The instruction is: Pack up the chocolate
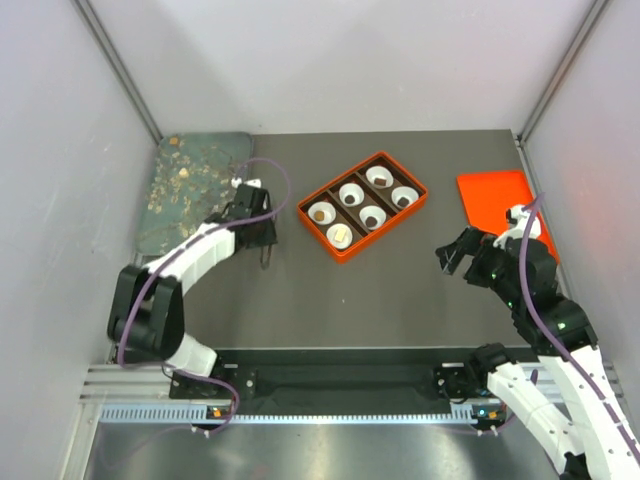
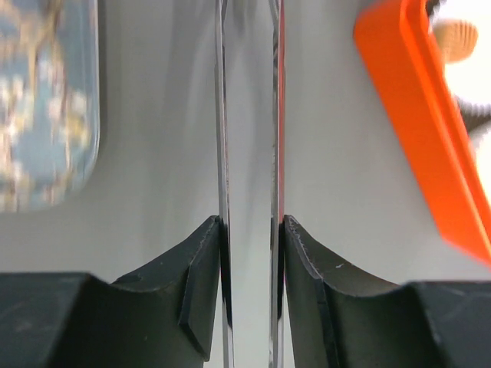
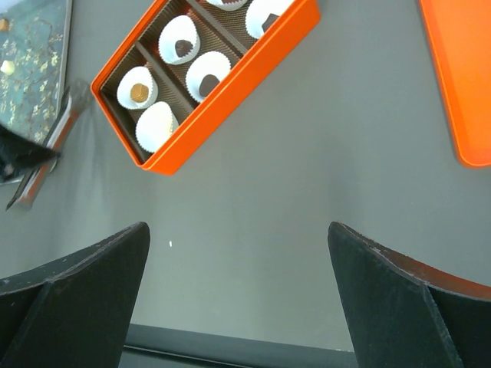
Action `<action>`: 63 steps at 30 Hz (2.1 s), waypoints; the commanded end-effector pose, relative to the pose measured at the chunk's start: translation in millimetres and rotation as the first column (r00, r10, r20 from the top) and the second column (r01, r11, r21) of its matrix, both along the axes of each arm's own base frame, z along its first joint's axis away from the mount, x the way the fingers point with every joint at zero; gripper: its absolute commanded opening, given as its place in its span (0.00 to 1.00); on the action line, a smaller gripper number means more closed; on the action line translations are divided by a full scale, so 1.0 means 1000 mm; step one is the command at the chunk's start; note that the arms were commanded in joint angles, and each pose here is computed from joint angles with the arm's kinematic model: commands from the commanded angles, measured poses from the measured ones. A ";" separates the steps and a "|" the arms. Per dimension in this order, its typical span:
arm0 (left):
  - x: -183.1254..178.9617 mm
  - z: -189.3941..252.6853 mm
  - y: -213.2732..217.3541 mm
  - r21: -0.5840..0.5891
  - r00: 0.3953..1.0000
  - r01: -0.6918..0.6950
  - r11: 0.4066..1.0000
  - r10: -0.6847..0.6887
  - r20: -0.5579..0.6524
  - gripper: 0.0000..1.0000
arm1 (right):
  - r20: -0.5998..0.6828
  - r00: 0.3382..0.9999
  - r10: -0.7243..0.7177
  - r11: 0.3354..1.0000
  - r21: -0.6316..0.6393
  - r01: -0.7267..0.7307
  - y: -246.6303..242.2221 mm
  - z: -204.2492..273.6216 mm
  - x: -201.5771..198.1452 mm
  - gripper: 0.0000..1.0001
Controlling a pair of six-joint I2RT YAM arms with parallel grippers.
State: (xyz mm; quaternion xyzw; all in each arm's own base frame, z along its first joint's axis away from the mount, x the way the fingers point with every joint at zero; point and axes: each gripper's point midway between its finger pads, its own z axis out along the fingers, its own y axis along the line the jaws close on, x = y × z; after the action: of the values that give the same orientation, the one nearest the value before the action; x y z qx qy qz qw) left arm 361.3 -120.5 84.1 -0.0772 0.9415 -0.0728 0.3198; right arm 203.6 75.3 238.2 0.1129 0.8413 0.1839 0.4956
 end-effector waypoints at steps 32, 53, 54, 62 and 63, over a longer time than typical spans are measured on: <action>-0.130 -0.043 -0.035 -0.154 0.996 0.050 0.987 -0.062 -0.069 0.63 | 0.052 0.997 0.049 0.997 0.055 -0.052 0.008 0.018 -0.013 1.00; -0.111 0.044 -0.022 -0.091 0.996 0.052 0.995 -0.046 0.073 0.99 | -0.001 0.999 -0.040 0.999 -0.023 0.040 0.004 0.041 0.031 1.00; -0.108 0.057 -0.024 -0.099 0.992 0.075 0.992 -0.064 0.106 0.99 | -0.034 0.998 -0.056 0.997 -0.058 0.054 0.003 0.032 0.041 1.00; -0.124 0.141 -0.084 -0.271 0.858 0.474 0.838 -0.370 0.356 0.99 | -0.095 0.983 -0.158 0.934 -0.338 0.118 -0.016 0.033 0.125 0.80; -0.129 0.148 -0.090 -0.284 0.838 0.514 0.809 -0.404 0.366 0.99 | -0.149 0.979 -0.138 0.933 -0.351 0.078 -0.012 0.018 0.140 0.74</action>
State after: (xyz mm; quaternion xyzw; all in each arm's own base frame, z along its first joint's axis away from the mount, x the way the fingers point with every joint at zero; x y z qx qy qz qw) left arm 239.9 -182.0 193.6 0.0268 0.8832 -0.2606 0.3890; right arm 308.4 73.8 237.3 0.1036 0.9006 0.0344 0.4206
